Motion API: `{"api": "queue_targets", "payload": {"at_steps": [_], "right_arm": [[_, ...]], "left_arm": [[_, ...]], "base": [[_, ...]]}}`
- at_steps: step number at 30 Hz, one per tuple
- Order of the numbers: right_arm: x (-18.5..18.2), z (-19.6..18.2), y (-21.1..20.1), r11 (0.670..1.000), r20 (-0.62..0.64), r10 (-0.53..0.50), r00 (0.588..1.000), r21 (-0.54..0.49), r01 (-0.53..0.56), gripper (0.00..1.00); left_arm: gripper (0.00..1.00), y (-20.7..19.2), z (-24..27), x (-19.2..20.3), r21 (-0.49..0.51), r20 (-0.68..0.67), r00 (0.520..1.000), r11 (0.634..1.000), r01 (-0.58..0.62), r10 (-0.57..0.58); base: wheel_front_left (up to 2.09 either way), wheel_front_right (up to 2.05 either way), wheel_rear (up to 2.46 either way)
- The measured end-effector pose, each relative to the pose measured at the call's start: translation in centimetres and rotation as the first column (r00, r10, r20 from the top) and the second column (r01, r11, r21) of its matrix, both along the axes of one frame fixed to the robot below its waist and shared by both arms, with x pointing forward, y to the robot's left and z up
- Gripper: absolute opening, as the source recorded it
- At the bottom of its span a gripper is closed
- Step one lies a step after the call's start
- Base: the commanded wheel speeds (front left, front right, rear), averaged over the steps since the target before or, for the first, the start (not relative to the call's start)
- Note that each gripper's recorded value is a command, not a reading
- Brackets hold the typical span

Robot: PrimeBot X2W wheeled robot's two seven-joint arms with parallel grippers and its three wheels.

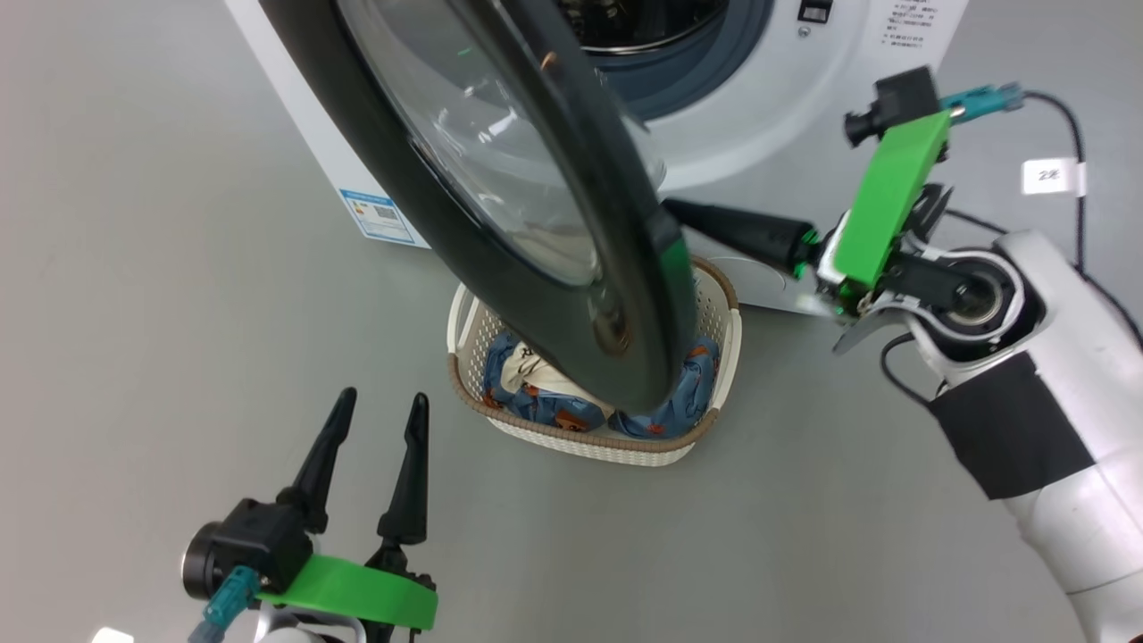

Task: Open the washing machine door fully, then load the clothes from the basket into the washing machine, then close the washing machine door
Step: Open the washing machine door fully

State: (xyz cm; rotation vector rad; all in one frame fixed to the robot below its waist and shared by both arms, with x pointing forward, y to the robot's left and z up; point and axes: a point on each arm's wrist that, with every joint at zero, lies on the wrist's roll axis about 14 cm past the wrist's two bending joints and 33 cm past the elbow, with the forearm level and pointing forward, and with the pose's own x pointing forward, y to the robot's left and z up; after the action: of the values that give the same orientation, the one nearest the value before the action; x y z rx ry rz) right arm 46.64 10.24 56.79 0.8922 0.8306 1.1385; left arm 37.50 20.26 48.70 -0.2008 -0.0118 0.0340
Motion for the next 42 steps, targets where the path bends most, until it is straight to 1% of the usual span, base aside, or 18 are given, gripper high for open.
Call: {"api": "queue_targets", "payload": {"at_steps": [11,18,23,30,32,34,37,38,40,41,42], "right_arm": [[-4.0,0.1,2.8,0.991,-0.015,0.13,0.991,0.012,-0.13,0.0],[-5.5,0.0,3.7,0.986,-0.03,0.165,0.986,0.032,-0.164,0.0],[-5.5,0.2,3.8,0.986,-0.026,0.163,0.986,0.039,-0.162,0.0],[-5.0,-0.3,2.7,0.994,-0.04,0.102,0.994,0.043,-0.1,0.0],[-4.9,-0.4,2.3,0.996,-0.04,0.085,0.996,0.04,-0.083,0.16],[-4.8,-0.4,2.0,0.997,-0.038,0.075,0.996,0.04,-0.073,0.26],[-4.5,-0.5,1.2,0.999,-0.039,0.038,0.999,0.039,-0.036,0.46],[-4.5,-0.7,0.8,0.999,-0.042,0.029,0.999,0.033,-0.028,0.49],[-4.4,-1.1,0.1,1.0,-0.051,0.002,0.999,0.031,0.0,0.72],[-4.4,-1.2,-0.2,1.0,-0.052,-0.01,0.999,0.028,0.011,0.82],[-4.3,-1.2,-0.6,0.999,-0.05,-0.023,0.998,0.026,0.024,0.88]], "left_arm": [[1.0,0.8,0.6,-1.0,0.002,0.014,1.0,1.0,-0.026,0.026],[1.0,1.2,0.9,-1.4,0.004,0.023,0.999,0.999,-0.038,0.038],[1.0,1.2,1.0,-1.5,0.005,0.025,0.999,0.999,-0.041,0.04],[1.0,0.9,1.1,-1.2,0.002,0.031,0.999,1.0,-0.03,0.03],[1.0,0.8,1.2,-1.2,0.001,0.033,0.999,1.0,-0.025,0.025],[1.0,0.7,1.1,-1.1,0.002,0.033,0.999,1.0,-0.021,0.021],[1.0,0.4,1.2,-0.9,0.005,0.036,0.999,1.0,-0.011,0.011],[1.0,0.3,1.2,-0.8,0.004,0.037,0.999,1.0,-0.009,0.009],[1.0,0.2,1.2,-0.6,0.004,0.039,0.999,1.0,-0.004,0.004],[1.0,0.1,1.2,-0.5,0.006,0.039,0.999,1.0,0.0,0.0],[1.0,-0.1,1.2,-0.4,0.008,0.039,0.999,1.0,0.005,-0.005]], "base": [[0.0,0.0,0.0],[0.0,0.0,0.0],[0.0,0.0,0.0],[0.0,0.0,0.0],[0.0,0.0,0.0],[0.0,0.0,0.0],[0.0,0.0,0.0],[0.0,0.0,0.0],[0.0,0.0,0.0],[0.0,0.0,0.0],[0.0,0.0,0.0]]}}
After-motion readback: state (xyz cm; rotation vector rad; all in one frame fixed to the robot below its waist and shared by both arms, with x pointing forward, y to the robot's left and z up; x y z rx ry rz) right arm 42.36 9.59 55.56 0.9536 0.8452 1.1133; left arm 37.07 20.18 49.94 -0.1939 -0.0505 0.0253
